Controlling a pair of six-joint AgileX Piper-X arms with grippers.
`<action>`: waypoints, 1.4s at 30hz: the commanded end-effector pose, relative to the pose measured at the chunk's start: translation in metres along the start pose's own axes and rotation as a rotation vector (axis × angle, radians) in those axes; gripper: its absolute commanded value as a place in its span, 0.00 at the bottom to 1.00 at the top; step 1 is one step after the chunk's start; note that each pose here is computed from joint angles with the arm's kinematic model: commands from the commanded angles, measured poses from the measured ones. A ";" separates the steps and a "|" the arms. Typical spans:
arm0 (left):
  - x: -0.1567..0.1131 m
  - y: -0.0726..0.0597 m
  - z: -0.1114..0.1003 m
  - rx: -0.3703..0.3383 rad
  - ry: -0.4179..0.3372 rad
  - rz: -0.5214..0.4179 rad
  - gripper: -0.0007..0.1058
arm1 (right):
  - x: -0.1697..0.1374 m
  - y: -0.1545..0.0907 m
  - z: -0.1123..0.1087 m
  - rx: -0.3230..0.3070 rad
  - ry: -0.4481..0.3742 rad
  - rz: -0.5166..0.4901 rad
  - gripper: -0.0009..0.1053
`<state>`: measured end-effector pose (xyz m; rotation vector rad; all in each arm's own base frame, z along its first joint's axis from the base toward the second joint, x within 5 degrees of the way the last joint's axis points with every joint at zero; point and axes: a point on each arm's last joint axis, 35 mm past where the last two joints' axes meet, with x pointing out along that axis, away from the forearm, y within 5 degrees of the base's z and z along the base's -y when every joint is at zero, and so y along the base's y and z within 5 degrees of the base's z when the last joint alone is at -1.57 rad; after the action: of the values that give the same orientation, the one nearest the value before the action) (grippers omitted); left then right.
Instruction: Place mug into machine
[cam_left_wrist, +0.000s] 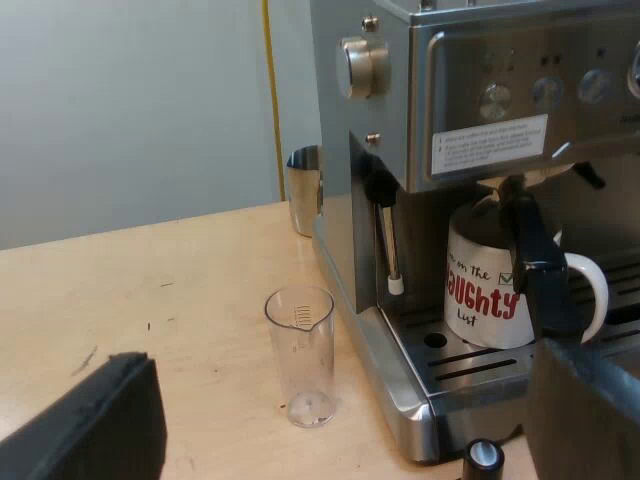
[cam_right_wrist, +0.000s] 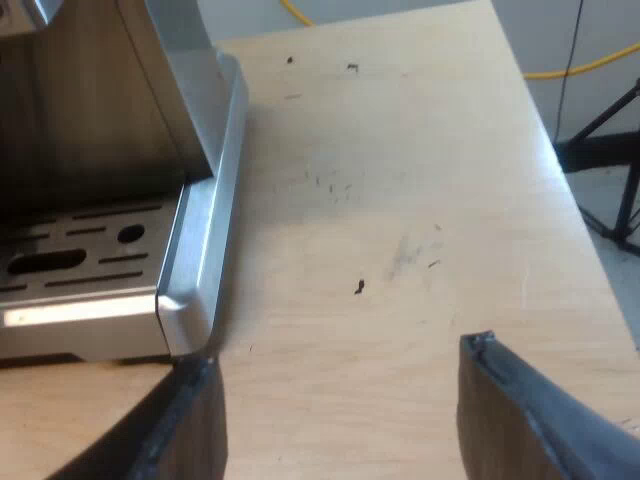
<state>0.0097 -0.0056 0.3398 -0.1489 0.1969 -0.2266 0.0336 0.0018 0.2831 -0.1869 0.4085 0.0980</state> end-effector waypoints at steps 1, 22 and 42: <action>0.008 0.001 -0.003 -0.013 0.021 -0.004 0.75 | 0.005 0.000 -0.002 -0.011 0.005 0.014 0.50; 0.041 0.012 -0.049 -0.037 0.184 0.009 0.75 | 0.032 0.005 -0.033 -0.003 0.104 0.070 0.50; 0.041 0.012 -0.049 -0.037 0.185 0.000 0.75 | 0.032 0.005 -0.032 -0.004 0.103 0.066 0.50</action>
<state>0.0386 -0.0099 0.2820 -0.1534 0.3813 -0.2382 0.0493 0.0017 0.2378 -0.1742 0.5272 0.1534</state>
